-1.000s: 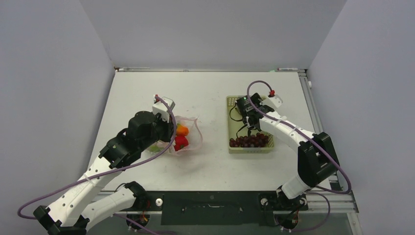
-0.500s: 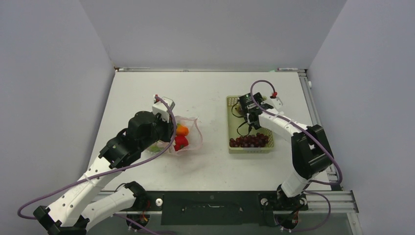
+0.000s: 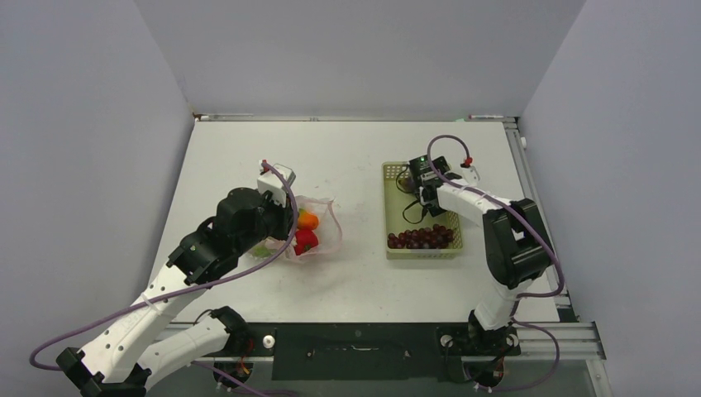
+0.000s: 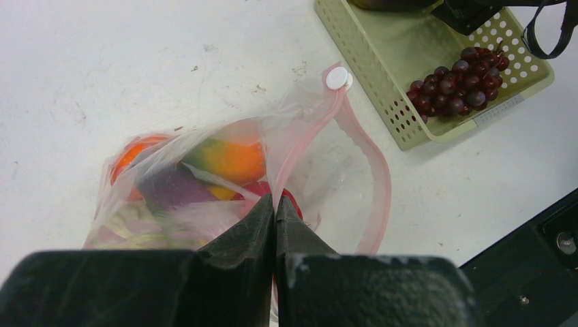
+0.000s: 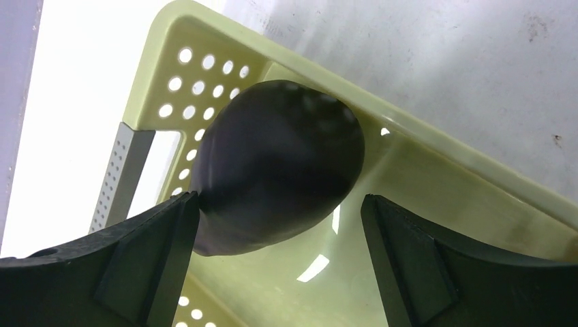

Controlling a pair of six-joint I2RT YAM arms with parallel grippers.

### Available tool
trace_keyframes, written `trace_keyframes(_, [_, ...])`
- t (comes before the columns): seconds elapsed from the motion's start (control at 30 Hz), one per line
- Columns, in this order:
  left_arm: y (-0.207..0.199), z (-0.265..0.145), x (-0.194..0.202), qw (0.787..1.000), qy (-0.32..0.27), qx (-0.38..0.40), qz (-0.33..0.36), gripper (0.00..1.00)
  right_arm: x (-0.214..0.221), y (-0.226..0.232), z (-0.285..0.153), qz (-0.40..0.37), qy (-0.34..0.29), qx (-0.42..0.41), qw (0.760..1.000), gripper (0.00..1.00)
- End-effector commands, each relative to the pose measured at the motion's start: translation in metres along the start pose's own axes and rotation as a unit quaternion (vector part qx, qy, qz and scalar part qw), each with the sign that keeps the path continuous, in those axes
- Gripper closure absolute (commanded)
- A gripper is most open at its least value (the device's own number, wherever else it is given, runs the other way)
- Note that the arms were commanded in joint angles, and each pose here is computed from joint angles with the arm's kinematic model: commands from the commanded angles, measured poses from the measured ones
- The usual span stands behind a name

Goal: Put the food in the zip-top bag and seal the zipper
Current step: Pick up the fake vegetable from the bin.

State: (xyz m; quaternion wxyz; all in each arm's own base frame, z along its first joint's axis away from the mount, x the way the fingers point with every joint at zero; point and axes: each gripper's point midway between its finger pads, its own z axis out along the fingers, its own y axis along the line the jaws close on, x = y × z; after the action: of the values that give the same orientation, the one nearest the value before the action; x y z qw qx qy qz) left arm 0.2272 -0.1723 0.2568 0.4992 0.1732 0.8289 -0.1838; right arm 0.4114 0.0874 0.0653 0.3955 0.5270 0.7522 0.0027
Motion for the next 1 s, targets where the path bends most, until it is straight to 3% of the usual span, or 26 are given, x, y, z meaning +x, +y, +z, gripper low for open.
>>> trace_keyframes(0.0, [-0.006,-0.001,-0.017,0.999,-0.030,0.011,-0.004,1.00,-0.010,0.010,0.006,0.016,-0.012,-0.003,1.000,0.09])
trace_keyframes(0.3, [-0.006,0.000,-0.016,1.000,-0.028,0.011,-0.004,1.00,-0.015,0.011,0.017,0.025,-0.017,0.003,1.000,0.08])
trace_keyframes(0.5, [-0.006,-0.001,-0.017,0.999,-0.029,0.011,-0.004,1.00,-0.013,0.009,0.022,0.022,-0.017,0.010,1.000,0.00])
trace_keyframes(0.97, [-0.006,-0.001,-0.017,0.999,-0.030,0.013,-0.004,1.00,-0.023,0.009,0.005,0.023,-0.015,-0.016,0.999,0.40])
